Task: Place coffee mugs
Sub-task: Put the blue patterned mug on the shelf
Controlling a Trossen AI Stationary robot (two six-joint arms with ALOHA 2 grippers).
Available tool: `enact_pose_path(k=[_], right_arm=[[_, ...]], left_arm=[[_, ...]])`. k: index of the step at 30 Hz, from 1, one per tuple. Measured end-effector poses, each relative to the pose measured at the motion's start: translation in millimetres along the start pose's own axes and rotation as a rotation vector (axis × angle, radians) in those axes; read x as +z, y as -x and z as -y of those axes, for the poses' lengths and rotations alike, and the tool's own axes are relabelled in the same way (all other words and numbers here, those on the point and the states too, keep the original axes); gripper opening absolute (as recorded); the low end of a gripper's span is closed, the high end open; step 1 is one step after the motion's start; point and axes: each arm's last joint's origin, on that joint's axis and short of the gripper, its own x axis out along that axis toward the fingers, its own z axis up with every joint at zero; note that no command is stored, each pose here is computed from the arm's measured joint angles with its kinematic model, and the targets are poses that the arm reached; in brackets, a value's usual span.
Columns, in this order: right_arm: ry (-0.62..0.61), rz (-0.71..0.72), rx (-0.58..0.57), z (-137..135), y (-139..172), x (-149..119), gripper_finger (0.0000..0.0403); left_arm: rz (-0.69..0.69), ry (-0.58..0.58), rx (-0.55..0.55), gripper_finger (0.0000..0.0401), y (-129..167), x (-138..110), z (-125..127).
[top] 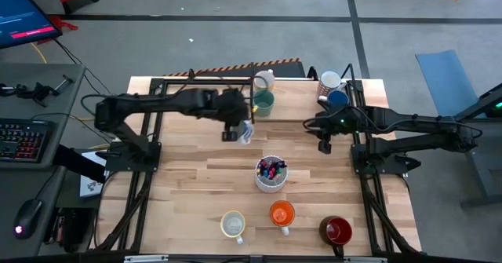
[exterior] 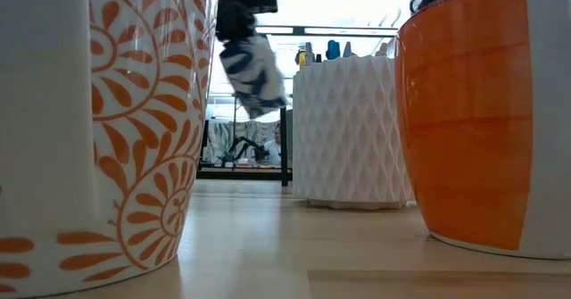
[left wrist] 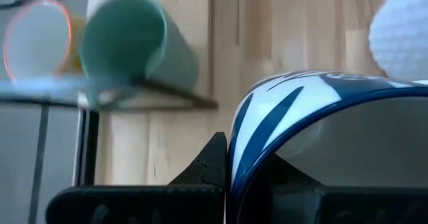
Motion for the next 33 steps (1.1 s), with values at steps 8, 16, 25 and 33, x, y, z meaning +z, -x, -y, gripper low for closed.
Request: enact_pose_path(k=[8, 16, 25, 33], right_arm=[[-0.003, 0.113, 0.046, -1.0, -1.9, 11.7, 0.0081], [0.001, 0.117, 0.121, -3.6, -15.8, 16.8, 0.0081], [0.087, 0.299, 0.063, -12.8, -16.7, 36.3, 0.0081], [0.153, 0.316, 0.097, -32.7, -24.4, 39.8, 0.0081]], left_arm=[[0.040, 0.005, 0.022, 0.0011, -25.0, 39.9, -19.2], [0.162, 0.152, -0.028, 0.0011, -17.3, 70.0, -42.2], [0.124, 0.343, -0.080, 0.0011, -14.6, 71.0, -33.6], [0.120, 0.472, -0.101, 0.0011, -13.8, 72.7, -28.3]])
